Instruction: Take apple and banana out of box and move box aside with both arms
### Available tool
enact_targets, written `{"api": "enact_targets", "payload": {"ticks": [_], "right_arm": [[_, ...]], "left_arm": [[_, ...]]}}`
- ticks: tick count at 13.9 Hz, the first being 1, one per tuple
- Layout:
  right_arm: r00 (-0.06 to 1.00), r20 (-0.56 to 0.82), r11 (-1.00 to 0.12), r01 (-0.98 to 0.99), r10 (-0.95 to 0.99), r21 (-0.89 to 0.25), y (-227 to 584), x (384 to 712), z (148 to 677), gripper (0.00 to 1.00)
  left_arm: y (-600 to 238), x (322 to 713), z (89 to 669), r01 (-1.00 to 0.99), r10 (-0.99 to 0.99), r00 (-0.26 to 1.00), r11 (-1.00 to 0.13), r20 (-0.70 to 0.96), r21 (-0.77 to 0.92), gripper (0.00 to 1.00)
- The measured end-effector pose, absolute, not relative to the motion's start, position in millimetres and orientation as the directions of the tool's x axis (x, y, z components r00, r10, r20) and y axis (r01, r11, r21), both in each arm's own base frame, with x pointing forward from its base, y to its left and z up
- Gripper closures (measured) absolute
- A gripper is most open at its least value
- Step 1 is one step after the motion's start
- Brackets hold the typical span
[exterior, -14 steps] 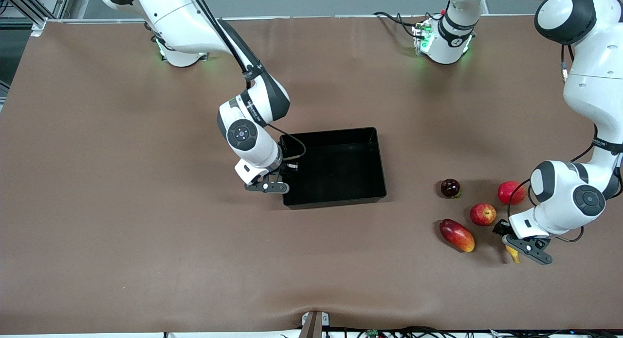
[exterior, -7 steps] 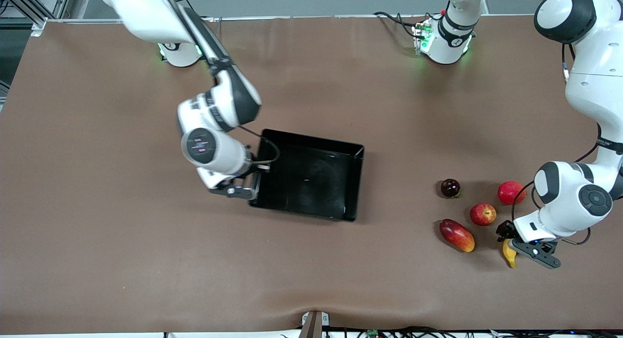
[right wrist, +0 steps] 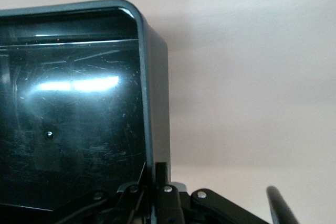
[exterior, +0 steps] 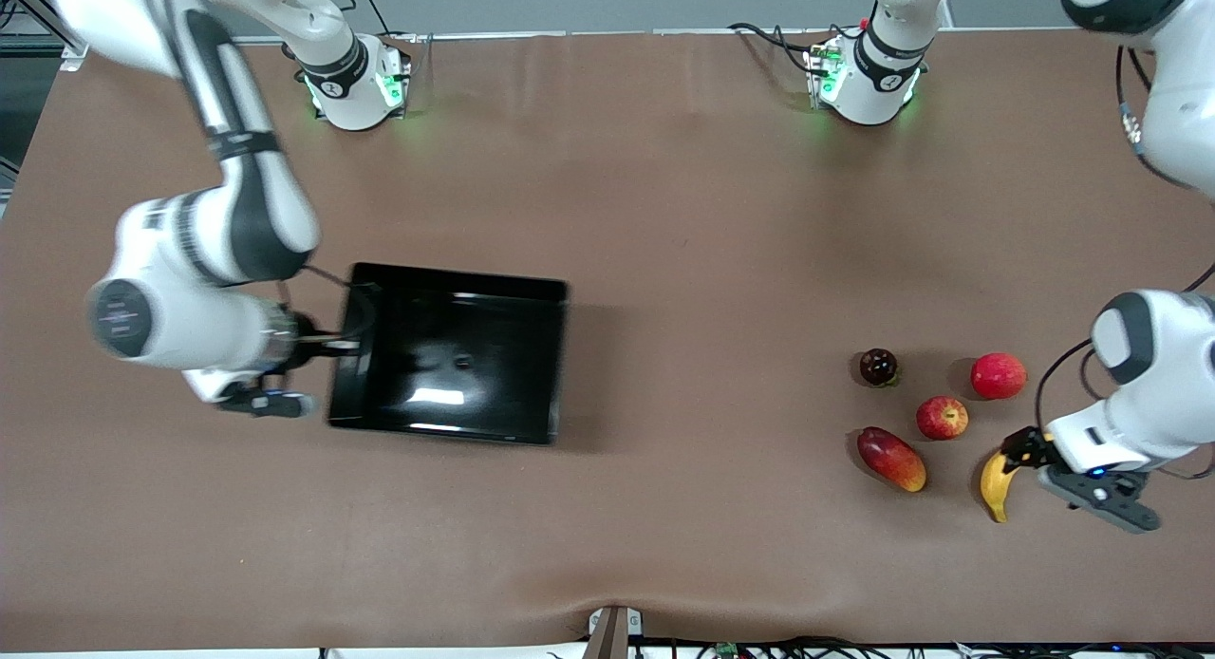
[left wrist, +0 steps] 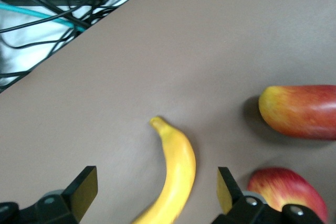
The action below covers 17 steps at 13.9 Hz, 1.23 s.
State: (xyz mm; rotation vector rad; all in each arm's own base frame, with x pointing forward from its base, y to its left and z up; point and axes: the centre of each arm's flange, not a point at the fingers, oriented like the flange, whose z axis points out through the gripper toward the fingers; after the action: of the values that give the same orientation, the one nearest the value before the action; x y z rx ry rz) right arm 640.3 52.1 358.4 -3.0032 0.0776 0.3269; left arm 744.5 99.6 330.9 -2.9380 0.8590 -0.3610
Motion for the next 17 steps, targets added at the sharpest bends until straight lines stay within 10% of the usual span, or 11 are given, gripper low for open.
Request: {"api": "enact_targets", "payload": {"ticks": [8,17], "right_arm": [[0.984,-0.171,-0.983,-0.087,-0.059,-0.162,-217.8,603.3,291.9,0.94],[0.985,-0.164,-0.982,-0.076,-0.048,-0.172,-263.0,578.9,242.6,0.85]], "left_arm": [[97.3,683.1,499.3,-0.296,-0.303,0.95,-0.95,0.069,-0.1,0.0],[54.1,608.8,590.5,-0.096,-0.087,0.992,-0.991,-0.086,-0.098,0.0]]}}
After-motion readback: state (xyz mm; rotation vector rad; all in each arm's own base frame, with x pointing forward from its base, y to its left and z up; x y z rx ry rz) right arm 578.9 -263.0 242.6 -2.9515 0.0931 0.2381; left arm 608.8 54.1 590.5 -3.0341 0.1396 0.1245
